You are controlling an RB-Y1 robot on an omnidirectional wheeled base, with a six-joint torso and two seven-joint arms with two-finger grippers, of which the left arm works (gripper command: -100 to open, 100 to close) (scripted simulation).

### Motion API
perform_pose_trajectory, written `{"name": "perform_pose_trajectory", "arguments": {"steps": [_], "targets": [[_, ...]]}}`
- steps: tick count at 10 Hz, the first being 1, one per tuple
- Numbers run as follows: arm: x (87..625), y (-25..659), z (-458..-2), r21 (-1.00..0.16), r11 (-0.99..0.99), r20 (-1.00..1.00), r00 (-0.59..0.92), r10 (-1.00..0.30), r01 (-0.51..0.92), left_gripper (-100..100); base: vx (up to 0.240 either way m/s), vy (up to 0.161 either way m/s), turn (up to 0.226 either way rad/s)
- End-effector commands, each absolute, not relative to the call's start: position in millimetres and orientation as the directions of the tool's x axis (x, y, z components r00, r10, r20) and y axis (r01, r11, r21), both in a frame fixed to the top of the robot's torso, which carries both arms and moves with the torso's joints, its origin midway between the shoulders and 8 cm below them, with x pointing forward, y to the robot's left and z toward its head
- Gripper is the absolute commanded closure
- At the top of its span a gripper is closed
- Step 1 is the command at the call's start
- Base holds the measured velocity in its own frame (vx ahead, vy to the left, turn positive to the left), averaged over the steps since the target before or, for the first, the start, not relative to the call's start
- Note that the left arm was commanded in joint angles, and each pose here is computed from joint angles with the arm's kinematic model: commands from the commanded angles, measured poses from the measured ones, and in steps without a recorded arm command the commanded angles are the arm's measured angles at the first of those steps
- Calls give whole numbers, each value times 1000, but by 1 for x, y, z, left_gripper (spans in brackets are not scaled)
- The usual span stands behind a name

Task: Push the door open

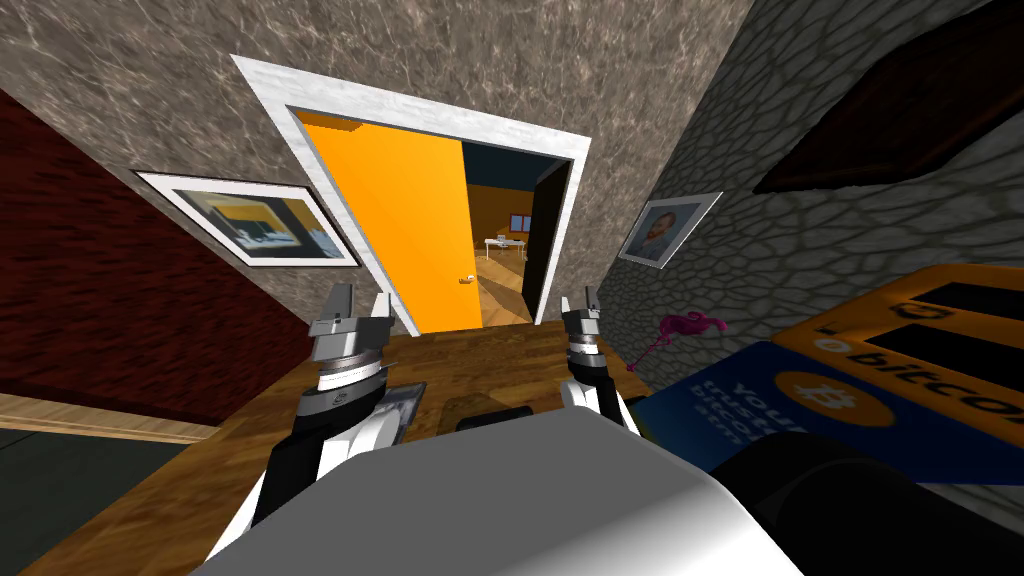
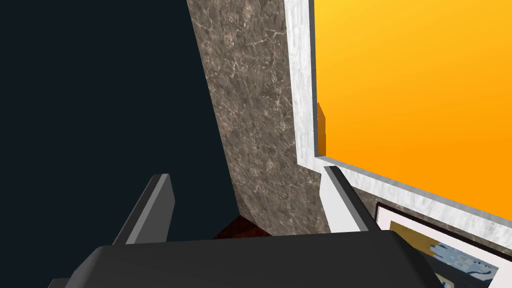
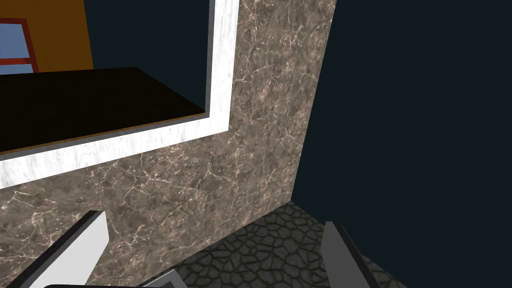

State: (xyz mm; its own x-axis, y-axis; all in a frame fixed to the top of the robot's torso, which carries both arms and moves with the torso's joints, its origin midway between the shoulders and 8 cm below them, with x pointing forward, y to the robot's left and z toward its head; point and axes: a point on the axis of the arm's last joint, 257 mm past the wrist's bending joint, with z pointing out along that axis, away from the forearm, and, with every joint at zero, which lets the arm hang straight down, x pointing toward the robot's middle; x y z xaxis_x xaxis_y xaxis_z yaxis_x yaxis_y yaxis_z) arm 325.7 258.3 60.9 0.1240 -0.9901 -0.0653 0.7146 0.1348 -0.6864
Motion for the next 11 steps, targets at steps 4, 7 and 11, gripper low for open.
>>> {"name": "perform_pose_trajectory", "arguments": {"steps": [4, 7, 11], "targets": [[345, 257, 34, -718, 122, -69, 103, -992, 685, -100, 108, 2, 10], [356, 256, 19, -736, 115, -71, 93, -993, 667, -100, 100, -6, 9], [371, 256, -5, -761, 105, -71, 78, -994, 640, -100, 88, 9, 9]]}}
